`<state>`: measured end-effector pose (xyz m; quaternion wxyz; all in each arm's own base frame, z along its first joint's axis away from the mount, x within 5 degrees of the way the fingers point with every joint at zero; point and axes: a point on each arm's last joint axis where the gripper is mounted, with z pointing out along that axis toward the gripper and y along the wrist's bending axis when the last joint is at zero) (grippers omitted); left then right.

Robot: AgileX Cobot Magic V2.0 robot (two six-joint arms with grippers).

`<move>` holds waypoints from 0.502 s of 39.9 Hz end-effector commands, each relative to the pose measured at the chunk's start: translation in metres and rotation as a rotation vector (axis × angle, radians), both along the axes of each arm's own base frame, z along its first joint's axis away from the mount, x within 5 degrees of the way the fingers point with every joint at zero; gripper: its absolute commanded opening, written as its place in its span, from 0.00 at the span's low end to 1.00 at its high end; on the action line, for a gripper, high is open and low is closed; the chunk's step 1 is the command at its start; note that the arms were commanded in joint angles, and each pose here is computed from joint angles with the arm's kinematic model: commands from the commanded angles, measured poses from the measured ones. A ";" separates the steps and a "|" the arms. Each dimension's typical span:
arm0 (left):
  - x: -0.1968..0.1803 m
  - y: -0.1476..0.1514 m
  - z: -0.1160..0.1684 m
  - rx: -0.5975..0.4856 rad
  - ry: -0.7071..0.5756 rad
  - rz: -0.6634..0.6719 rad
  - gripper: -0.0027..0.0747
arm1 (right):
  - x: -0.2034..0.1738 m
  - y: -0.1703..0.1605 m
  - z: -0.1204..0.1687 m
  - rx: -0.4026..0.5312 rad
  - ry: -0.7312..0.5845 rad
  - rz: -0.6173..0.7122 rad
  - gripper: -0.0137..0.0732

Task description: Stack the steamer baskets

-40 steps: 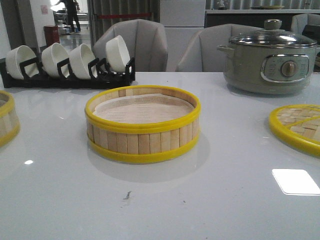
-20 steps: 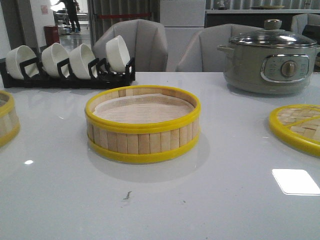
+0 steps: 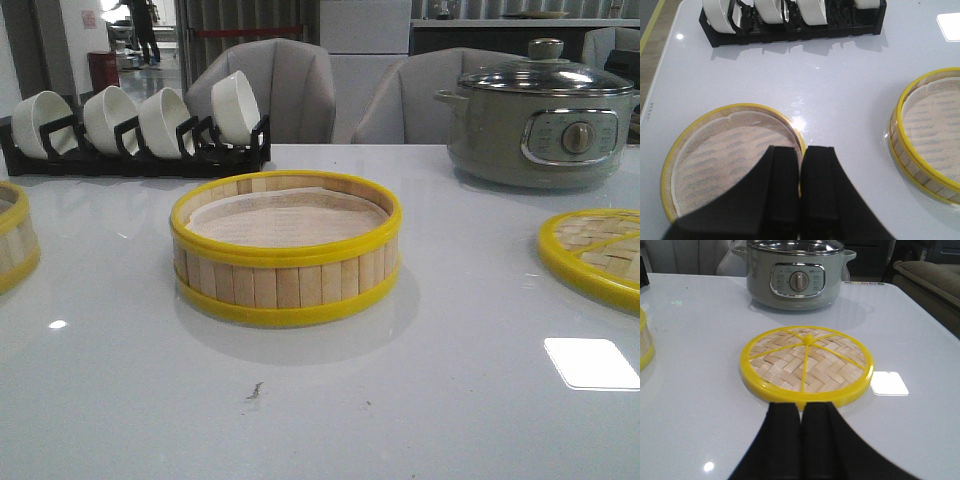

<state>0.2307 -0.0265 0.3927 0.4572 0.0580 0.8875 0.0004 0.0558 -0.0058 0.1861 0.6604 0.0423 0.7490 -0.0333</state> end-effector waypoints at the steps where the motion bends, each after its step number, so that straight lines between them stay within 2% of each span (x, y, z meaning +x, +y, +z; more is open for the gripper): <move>1: -0.002 -0.001 0.021 -0.018 -0.122 -0.009 0.14 | -0.002 0.000 0.014 -0.017 -0.121 -0.009 0.20; 13: -0.002 -0.001 0.021 -0.018 -0.122 -0.009 0.14 | -0.002 -0.001 0.017 -0.021 -0.151 -0.010 0.20; 20: -0.001 -0.001 0.022 -0.015 -0.137 -0.010 0.14 | -0.008 -0.001 0.049 -0.024 -0.466 -0.015 0.20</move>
